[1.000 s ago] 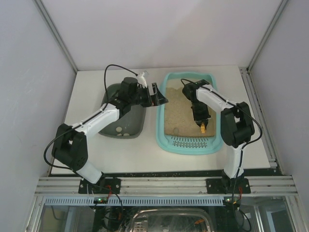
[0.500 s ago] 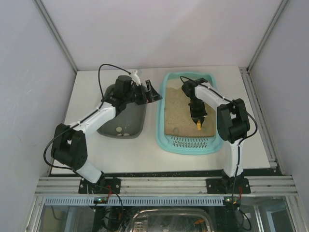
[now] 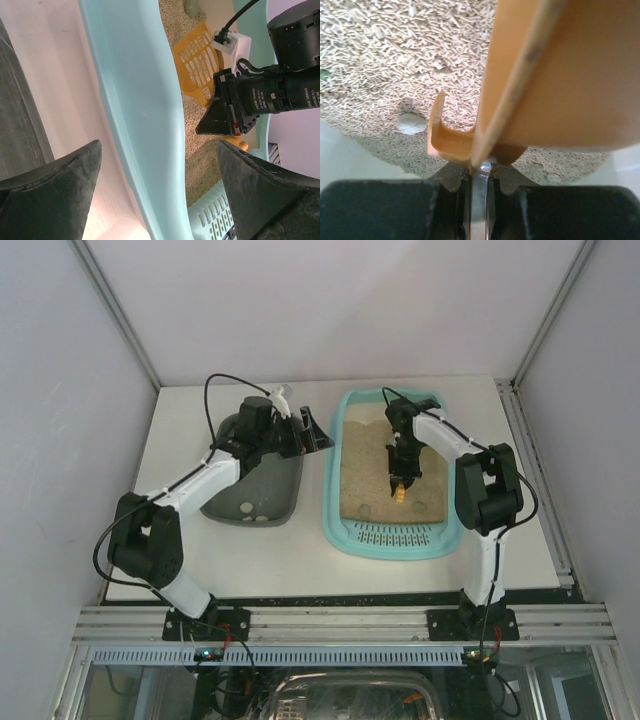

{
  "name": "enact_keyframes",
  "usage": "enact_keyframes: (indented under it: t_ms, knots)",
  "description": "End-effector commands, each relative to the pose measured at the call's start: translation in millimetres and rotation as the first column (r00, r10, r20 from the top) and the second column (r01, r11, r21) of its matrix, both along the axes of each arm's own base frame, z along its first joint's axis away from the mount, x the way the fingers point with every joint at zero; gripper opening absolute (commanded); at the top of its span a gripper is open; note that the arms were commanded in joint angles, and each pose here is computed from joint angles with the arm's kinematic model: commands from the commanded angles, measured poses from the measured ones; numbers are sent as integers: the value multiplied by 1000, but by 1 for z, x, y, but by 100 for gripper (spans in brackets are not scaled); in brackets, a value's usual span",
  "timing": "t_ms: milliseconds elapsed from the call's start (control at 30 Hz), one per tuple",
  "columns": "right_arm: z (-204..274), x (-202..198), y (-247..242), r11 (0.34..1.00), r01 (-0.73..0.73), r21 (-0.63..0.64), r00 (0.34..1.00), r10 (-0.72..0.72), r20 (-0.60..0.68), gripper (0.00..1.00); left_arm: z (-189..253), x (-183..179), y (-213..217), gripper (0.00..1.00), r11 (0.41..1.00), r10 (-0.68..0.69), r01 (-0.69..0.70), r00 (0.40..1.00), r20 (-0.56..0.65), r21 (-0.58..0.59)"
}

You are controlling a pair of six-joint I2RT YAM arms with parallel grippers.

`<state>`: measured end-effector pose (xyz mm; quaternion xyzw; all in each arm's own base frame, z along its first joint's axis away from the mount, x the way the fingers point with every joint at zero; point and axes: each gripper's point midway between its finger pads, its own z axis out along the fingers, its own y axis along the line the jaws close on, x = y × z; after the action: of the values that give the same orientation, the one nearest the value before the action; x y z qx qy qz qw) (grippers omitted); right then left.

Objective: Clean the litter box

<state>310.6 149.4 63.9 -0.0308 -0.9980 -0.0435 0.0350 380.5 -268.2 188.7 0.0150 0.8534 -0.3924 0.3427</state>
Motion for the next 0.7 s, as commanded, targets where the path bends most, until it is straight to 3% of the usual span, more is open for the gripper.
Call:
enact_keyframes:
  t_ms: [0,233,667]
  knots:
    - [-4,-2,43,969,-6,247,1000,11,-16,0,20,9,-3,100,1000,-10,11,998,59,-17]
    - [-6,0,78,891,2,453,1000,8,-20,0,16,8,-1,100,1000,-9,9,999,48,-11]
    - [-6,-2,109,793,43,607,998,-10,-58,0,10,11,2,100,1000,-7,7,999,35,16]
